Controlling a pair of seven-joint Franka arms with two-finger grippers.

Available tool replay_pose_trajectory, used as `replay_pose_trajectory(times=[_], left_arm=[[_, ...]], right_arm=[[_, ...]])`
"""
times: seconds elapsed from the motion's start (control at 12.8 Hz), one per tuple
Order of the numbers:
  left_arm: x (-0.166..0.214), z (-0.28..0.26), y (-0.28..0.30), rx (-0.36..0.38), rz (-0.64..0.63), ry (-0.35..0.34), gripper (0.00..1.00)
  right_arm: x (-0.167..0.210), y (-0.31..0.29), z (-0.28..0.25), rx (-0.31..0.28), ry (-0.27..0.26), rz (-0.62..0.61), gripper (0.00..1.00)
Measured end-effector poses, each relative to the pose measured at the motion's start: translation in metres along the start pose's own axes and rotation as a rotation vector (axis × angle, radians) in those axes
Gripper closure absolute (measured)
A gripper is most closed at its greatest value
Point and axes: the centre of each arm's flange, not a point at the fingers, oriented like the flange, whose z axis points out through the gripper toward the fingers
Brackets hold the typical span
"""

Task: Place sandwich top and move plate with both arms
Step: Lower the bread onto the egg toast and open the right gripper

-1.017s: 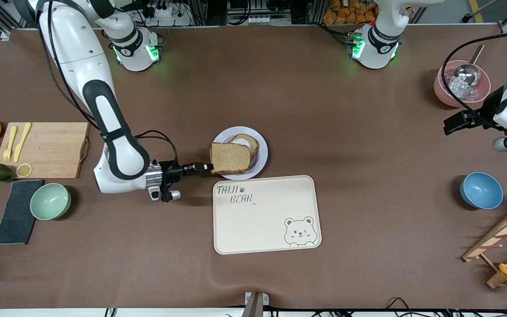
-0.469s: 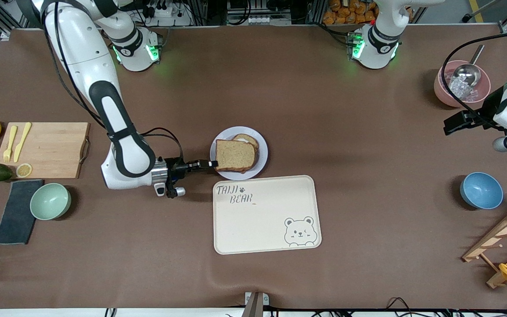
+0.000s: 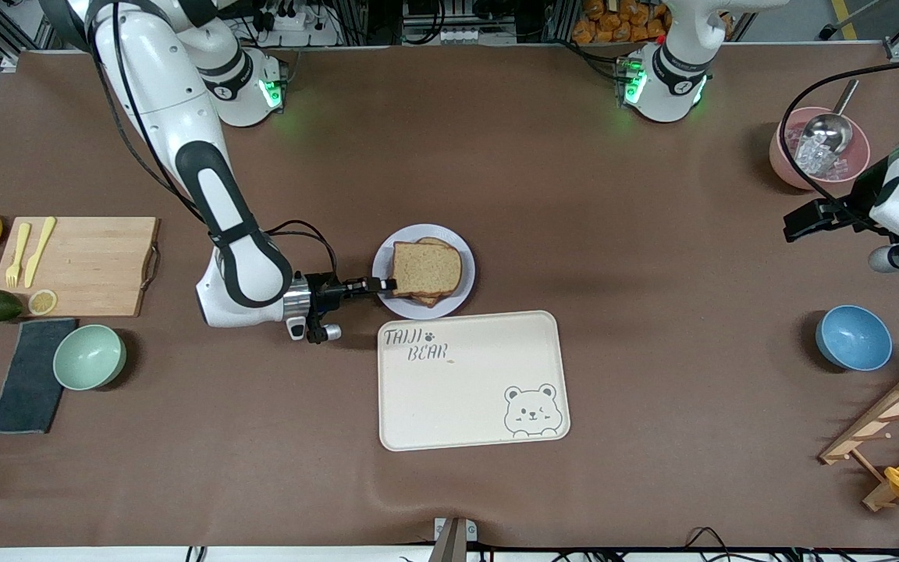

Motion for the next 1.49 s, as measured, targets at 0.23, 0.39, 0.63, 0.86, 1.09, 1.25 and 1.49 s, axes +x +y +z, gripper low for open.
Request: replay_pose_trajectory(times=[0.23, 0.39, 0.63, 0.86, 1.09, 1.25, 1.49], left_arm=[[0.000, 0.001, -0.001, 0.000, -0.001, -0.002, 0.00], [0.000, 0.001, -0.001, 0.000, -0.001, -0.002, 0.00], [0.000, 0.001, -0.001, 0.000, -0.001, -0.001, 0.00], [0.000, 0.001, -0.001, 0.000, -0.001, -0.001, 0.00], [0.000, 0.001, -0.001, 0.000, -0.001, 0.000, 0.00], [0.000, 0.001, 0.000, 0.000, -0.001, 0.000, 0.00], [0.000, 0.001, 0.000, 0.000, 0.000, 0.001, 0.00]], right_arm=[[0.000, -0.001, 0.001, 0.026, 0.015, 0.010, 0.96], [0.000, -0.002, 0.002, 0.037, 0.019, 0.014, 0.96], [0.000, -0.004, 0.003, 0.046, 0.021, 0.037, 0.79], [0.000, -0.004, 0.003, 0.047, 0.020, 0.049, 0.54], [0.000, -0.007, 0.001, 0.050, 0.019, 0.076, 0.54], [0.002, -0.011, -0.007, 0.047, 0.027, 0.099, 0.41], [0.008, -0.010, -0.035, 0.003, 0.047, 0.085, 0.09]])
